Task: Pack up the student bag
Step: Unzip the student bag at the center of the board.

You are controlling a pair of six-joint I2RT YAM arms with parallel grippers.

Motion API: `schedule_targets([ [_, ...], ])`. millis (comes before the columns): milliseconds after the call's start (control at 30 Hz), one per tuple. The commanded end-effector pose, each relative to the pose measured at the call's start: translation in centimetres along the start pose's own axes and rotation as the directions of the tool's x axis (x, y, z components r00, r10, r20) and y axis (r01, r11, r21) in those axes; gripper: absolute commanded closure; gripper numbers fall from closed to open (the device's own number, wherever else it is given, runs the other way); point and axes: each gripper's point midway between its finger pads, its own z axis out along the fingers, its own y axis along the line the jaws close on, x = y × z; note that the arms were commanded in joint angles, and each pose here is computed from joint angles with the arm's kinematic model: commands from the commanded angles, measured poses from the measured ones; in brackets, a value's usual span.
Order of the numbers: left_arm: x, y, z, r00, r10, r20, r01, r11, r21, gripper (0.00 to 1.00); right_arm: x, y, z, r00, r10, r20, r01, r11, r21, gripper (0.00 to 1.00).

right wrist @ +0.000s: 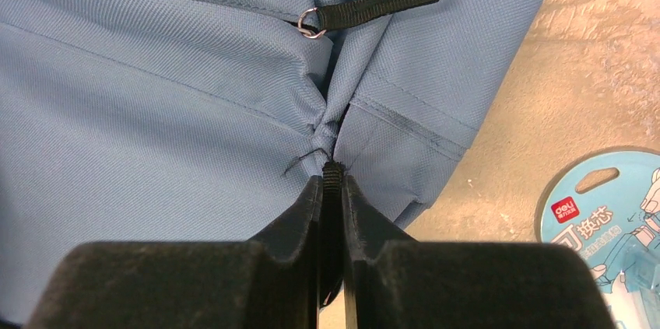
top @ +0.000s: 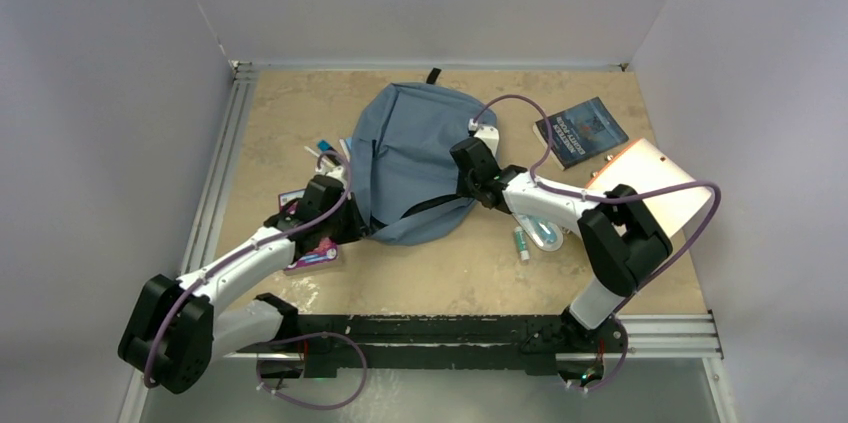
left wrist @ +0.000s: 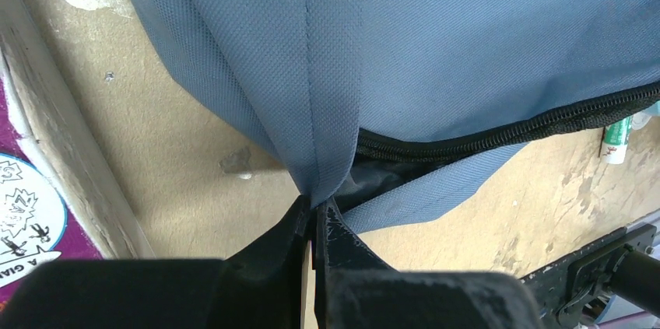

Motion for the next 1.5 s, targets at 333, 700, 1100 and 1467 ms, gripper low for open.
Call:
schedule_targets([
  [333,-6.4,-6.7,-7.1,0.961,0.175,0.213,-0.212,0.963,0.168,0.47,-2.0,2.3,-2.4,0.999,0.010,0.032,-0.005,0.985,-0.174,1.00],
  [700,-5.4,-17.6,-6.7,0.741,0.539,0.400,-0.667,0.660,0.346,0.31,-2.0,3.2,-2.6,0.999,0.035,0.019,-0.030,0.972,-0.232,1.00],
  [1100,-7.7,-19.5,-0.9,0.470,0.774,0.424,-0.872,0.482,0.086,0.31,-1.5,3.2,-2.8,0.999,0.032,-0.002,-0.032,0.966,-0.257,1.00],
  [1467,-2.3,-17.2,1.8,0.535,0.789,0.302,-0.845,0.502,0.185,0.36,-1.1,3.5,-3.1,0.999,0.044,-0.022,-0.048,0.955,-0.293,1.00],
])
